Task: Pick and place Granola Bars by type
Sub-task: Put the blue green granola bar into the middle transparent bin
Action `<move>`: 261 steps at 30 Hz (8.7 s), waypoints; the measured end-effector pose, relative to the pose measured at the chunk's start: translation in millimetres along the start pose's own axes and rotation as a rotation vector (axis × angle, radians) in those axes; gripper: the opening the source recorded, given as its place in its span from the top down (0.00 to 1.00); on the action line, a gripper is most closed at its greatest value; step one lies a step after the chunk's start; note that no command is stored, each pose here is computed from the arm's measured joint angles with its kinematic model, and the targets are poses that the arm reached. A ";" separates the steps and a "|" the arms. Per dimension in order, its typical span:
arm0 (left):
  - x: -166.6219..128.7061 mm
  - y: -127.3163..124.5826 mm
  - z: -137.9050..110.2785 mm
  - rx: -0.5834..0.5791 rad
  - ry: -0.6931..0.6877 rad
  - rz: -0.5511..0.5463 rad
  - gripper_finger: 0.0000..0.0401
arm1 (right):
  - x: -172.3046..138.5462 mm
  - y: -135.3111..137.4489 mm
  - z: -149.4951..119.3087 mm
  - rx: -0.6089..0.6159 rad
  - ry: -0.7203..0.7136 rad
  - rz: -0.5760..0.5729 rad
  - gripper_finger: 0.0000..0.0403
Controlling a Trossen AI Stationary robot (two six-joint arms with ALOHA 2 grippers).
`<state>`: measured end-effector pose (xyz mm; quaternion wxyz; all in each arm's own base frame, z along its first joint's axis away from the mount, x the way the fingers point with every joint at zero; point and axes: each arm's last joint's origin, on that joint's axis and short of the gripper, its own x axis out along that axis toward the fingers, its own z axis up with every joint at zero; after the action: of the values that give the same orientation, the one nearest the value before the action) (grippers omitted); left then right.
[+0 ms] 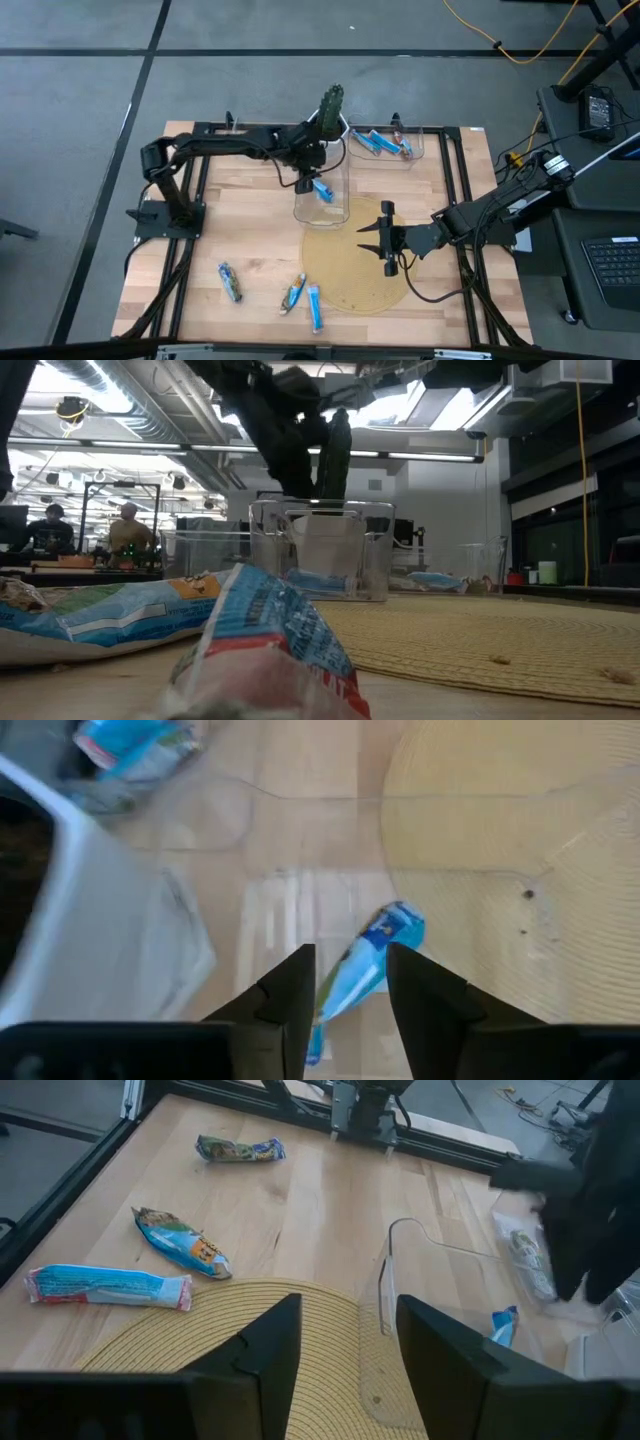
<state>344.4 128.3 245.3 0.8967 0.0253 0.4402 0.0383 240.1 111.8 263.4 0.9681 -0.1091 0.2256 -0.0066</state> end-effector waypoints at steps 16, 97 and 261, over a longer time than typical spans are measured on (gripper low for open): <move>-51.1 -27.9 -9.5 0.012 0.124 -0.083 0.72 | 0.0 0.0 -0.4 -0.001 0.004 0.001 0.58; -70.5 -317.0 -170.1 0.232 0.489 -0.393 0.42 | 0.0 -0.5 -2.0 0.036 0.018 -0.012 0.58; -134.4 -103.0 77.1 0.070 -0.333 0.232 0.96 | 0.1 -0.4 -3.6 0.024 0.033 -0.011 0.58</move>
<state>328.3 12.6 390.1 0.9452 0.1130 0.2812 0.1215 238.6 110.6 260.3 0.9654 -0.0985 0.2408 -0.0165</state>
